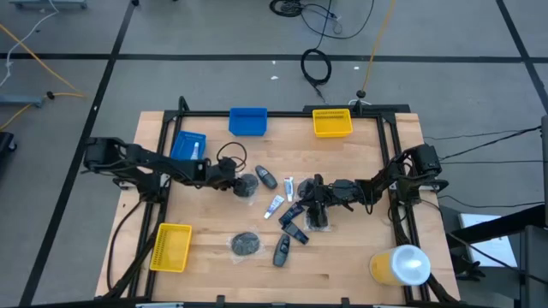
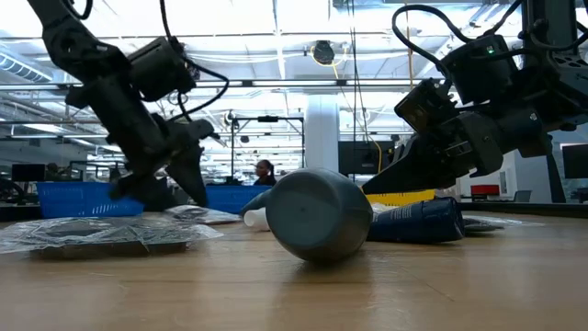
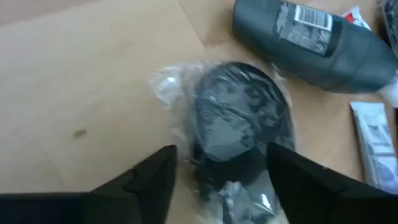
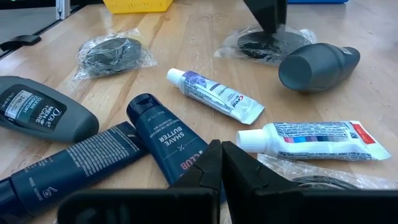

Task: Pick & Place Travel size toiletries
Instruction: Put the black hairbrush into the right blue bin

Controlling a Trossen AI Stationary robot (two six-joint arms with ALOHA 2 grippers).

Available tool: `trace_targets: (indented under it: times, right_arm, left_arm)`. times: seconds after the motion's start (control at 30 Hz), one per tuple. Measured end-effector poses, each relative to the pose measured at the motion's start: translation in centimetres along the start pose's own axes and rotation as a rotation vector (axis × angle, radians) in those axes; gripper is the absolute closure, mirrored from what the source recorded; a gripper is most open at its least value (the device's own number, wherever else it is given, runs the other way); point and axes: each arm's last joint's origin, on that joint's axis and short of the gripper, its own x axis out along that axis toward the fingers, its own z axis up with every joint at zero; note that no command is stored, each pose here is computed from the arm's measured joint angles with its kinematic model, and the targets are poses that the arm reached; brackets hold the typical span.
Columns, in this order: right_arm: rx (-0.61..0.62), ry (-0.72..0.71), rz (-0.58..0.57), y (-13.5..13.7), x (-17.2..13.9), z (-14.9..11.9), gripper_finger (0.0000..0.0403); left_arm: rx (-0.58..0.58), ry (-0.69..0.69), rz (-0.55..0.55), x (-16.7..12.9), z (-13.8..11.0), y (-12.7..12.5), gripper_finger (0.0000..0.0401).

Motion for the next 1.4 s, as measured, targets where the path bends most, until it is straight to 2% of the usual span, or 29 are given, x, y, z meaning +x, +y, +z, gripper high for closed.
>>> trace_targets:
  times: [0.13,0.33,0.4,0.63,0.77,0.9,1.03,1.2,1.4]
  right_arm:
    - [0.000,0.000,0.000,0.0,0.0,0.0,0.0403]
    - [0.000,0.000,0.000,0.0,0.0,0.0,0.0403]
    - [0.000,0.000,0.000,0.0,0.0,0.0,0.0403]
    - [0.000,0.000,0.000,0.0,0.0,0.0,0.0403]
    - [0.000,0.000,0.000,0.0,0.0,0.0,0.0403]
    - [-0.003,0.001,0.000,0.0,0.0,0.0,0.0403]
    - [-0.003,0.001,-0.002,0.0,0.0,0.0,0.0403]
    - [-0.008,-0.001,-0.006,0.0,0.0,0.0,0.0403]
    - [-0.010,-0.004,-0.032,-0.1,0.0,0.0,0.0403]
  left_arm:
    - [0.007,0.003,0.014,0.5,-0.2,0.1,0.0238]
    - [0.092,0.002,-0.018,0.5,-0.3,-0.2,0.0363]
    - [0.107,0.004,-0.021,0.5,-0.3,-0.2,0.0390]
    - [0.173,0.000,-0.053,-0.5,-0.1,-0.4,0.0398]
    - [0.207,-0.069,-0.111,-2.4,0.7,-1.1,0.0397]
    - [0.248,-0.180,-0.080,-4.4,1.3,-1.1,0.0399]
    - [0.304,-0.406,0.040,-5.8,2.2,-1.1,0.0400]
    - [0.456,-0.722,0.305,-6.2,4.1,-1.5,0.0400]
    - [0.609,-0.844,0.565,-4.5,7.2,-1.2,0.0401]
